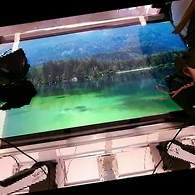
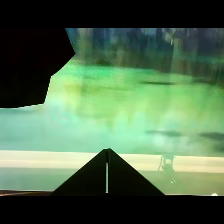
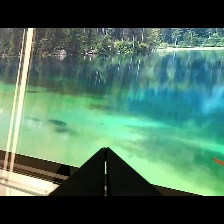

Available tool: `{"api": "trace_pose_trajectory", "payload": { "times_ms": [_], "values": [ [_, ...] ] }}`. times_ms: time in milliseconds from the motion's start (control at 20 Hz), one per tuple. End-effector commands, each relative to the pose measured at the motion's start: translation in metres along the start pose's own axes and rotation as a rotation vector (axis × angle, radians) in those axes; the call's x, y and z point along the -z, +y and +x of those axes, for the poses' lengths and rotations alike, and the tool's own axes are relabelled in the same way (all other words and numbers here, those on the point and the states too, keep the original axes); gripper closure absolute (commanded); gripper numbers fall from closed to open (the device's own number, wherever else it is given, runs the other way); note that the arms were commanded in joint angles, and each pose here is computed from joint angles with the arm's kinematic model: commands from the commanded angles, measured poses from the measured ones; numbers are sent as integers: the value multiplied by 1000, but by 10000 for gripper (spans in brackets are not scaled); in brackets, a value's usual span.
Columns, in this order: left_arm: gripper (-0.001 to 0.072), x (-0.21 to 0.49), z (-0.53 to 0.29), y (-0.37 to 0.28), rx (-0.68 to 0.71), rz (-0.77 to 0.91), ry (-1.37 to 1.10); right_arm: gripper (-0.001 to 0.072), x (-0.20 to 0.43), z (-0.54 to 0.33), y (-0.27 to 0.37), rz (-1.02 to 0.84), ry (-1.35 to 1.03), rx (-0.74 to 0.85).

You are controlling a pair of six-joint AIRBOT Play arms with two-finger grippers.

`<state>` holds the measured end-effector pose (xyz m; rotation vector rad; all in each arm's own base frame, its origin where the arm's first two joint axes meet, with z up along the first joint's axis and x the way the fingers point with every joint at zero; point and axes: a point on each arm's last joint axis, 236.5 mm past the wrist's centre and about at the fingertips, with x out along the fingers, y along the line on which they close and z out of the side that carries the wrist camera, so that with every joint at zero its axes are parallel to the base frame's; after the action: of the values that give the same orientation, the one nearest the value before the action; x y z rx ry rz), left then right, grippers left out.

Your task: Fold the clothes and pants, and hang the long-sleeved shirts on hangers.

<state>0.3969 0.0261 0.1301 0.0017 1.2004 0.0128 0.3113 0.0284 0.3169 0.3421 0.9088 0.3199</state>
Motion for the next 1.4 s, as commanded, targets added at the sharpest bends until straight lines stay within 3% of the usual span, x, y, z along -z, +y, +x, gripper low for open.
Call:
{"api": "trace_pose_trajectory", "payload": {
  "times_ms": [0,400,600,800,850,900,950,1000,1200,1350],
  "values": [
    [687,0,0,0,0,0,0,704,0,0,1,3,0,-2],
    [687,0,0,0,0,0,0,704,0,0,1,-15,0,-2],
    [687,0,0,0,0,0,-1,705,0,0,0,-110,0,0],
    [684,-39,11,13,-38,-3,-138,704,-9,2,-1,-153,-31,2],
    [649,-49,18,21,-61,-7,-165,704,-13,4,-3,-148,-37,1],
    [428,-55,29,31,-75,-18,-171,704,-13,8,-6,-142,-29,-1],
    [59,-56,45,42,-85,-40,-156,704,-13,12,-10,-131,-15,-4],
    [-9,-54,60,59,-106,-91,-134,704,-12,18,-14,-119,1,-8],
    [-9,-26,113,148,-197,-261,-29,704,-1,42,-28,-62,71,-28],
    [-8,-8,145,190,-184,-382,-4,704,7,63,-24,-54,112,-61]
  ]
}}
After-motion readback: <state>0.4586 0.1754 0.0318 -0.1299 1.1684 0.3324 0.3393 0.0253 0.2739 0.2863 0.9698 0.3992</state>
